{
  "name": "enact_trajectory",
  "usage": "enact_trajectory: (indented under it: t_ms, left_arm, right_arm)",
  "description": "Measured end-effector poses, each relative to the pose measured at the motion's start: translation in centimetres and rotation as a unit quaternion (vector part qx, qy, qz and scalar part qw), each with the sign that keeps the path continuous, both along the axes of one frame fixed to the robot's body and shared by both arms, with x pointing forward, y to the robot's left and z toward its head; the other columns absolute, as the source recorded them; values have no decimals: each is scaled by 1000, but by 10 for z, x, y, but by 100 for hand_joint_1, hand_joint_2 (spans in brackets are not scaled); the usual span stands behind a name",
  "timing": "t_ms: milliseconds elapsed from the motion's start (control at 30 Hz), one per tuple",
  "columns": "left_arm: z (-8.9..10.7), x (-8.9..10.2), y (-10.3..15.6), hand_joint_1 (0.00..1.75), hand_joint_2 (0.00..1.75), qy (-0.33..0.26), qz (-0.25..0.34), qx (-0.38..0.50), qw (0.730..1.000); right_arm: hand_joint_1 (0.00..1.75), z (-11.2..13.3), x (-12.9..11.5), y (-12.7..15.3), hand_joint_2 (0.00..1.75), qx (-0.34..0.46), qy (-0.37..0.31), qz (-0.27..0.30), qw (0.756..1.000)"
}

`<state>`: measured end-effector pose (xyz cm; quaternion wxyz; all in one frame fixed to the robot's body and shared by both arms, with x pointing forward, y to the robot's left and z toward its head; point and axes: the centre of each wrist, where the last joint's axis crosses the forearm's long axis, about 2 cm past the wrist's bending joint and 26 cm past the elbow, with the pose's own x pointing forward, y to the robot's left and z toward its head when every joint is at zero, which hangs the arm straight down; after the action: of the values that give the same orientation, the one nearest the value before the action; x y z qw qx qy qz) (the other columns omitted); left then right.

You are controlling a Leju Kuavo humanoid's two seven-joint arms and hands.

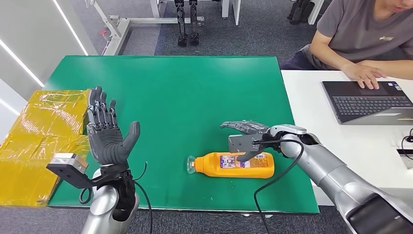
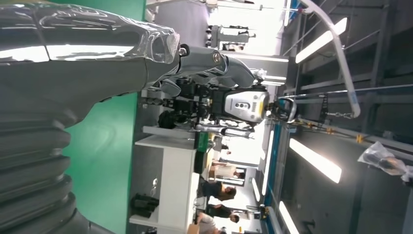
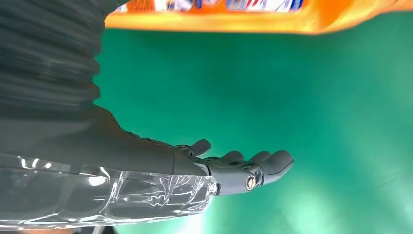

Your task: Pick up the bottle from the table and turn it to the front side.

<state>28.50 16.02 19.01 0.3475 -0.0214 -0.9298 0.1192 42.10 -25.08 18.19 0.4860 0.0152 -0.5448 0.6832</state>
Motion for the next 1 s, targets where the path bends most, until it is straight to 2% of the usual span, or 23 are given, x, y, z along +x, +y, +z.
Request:
enact_trajectory:
  t_ms: [367, 700, 1000]
  left_arm:
    - [-5, 1, 0, 0, 175, 13, 0, -4, 1000]
    - [-7, 0, 2, 0, 175, 16, 4, -2, 1000]
    - [-9, 0, 2, 0, 175, 21, 8, -3, 1000]
  right_arm:
    - [0, -8, -5, 3, 175, -1, 60, 33, 998]
    - [0, -17, -13, -2, 175, -89, 29, 34, 995]
    - [0, -26, -20, -15, 175, -145, 36, 45, 988]
